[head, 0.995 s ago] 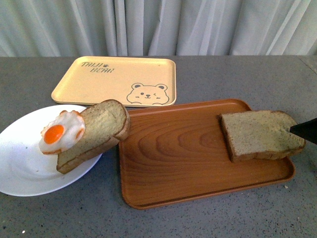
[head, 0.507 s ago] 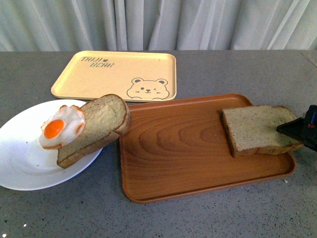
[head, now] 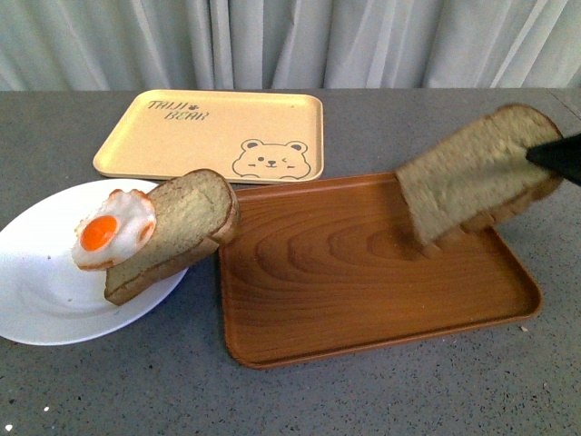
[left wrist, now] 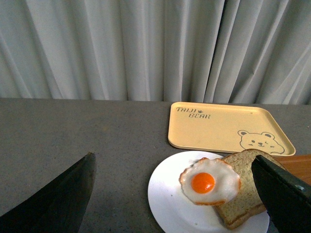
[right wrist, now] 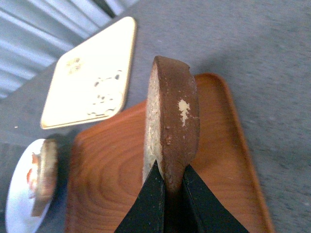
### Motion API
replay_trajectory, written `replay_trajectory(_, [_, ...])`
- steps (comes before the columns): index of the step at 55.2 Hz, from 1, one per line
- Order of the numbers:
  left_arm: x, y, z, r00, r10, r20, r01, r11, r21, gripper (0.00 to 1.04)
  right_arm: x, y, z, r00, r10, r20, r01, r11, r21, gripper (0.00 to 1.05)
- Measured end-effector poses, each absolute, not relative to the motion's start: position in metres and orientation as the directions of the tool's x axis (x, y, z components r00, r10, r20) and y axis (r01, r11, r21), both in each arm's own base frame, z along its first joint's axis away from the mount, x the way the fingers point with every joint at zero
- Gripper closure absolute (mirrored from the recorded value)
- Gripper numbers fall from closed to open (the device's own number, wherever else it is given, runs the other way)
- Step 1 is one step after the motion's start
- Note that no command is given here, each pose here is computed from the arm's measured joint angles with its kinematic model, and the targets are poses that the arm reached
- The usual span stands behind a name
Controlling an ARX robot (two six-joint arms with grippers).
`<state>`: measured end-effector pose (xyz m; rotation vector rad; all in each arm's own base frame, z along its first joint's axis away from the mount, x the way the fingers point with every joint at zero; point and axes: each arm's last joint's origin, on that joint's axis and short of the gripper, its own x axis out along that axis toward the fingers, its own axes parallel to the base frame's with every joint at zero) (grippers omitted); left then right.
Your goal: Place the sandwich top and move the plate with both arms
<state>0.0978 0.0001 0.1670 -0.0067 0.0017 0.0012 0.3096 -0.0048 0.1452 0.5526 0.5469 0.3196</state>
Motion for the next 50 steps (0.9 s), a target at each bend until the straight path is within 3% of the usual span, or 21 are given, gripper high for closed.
replay_trajectory(18, [0.098,0.0,0.167,1.0,0.001,-0.002,-0.001,1.0,-0.007,0.09,0.328,0.116,0.196,0.746,0.618,-0.249,-0.352,0.683,0.641,1.02])
replay_trajectory(30, [0.098,0.0,0.167,1.0,0.001,-0.002,-0.001,1.0,-0.007,0.09,0.345,0.182,0.174,0.662,0.698,-0.275,-0.37,0.623,0.69,1.02])
replay_trajectory(50, [0.098,0.0,0.167,1.0,0.001,-0.002,-0.001,1.0,-0.007,0.09,0.36,0.242,0.147,0.595,0.737,-0.319,-0.355,0.598,0.718,1.02])
